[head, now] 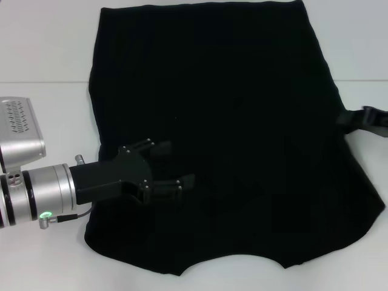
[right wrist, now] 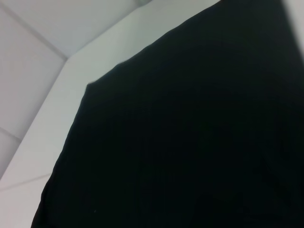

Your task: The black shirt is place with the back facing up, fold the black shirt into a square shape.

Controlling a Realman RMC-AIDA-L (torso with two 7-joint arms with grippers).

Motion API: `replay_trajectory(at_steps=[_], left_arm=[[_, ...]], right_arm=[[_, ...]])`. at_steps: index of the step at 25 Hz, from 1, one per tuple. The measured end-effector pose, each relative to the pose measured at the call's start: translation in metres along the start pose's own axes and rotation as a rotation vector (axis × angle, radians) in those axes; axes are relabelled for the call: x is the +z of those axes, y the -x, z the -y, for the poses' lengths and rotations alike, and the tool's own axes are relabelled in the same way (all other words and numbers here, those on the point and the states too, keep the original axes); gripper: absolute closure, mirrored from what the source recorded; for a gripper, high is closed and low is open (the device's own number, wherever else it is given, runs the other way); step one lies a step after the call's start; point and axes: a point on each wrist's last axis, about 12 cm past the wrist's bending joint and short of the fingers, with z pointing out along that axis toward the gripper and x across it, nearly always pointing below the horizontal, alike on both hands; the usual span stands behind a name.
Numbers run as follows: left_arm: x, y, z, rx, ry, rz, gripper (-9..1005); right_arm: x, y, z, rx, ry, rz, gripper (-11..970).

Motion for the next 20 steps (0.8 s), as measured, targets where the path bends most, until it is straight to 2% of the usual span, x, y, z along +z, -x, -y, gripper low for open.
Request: replay_trajectory(at_steps=[6, 12, 15, 20], left_arm=[[0.000, -0.001, 0.000, -0.002, 0.006, -0.002, 133], [-0.004, -0.002, -0.002, -0.010, 0.028, 0.009, 136], [-0.004, -0.001, -0.003, -0.010, 0.031, 0.010, 138], [-0.005, -0.001, -0.003, -0.010, 0.034, 0.010, 140]], right_arm=[[0.033, 0.004, -0.029, -0.085, -0.007, -0.088, 855], [0.039, -0.002, -0.044, -0.138, 0.038, -0.203, 845], [0.033, 0.000, -0.045, -0.130, 0.061, -0.232, 637], [0.022, 0.001, -0.032, -0.062, 0.028, -0.230, 525]])
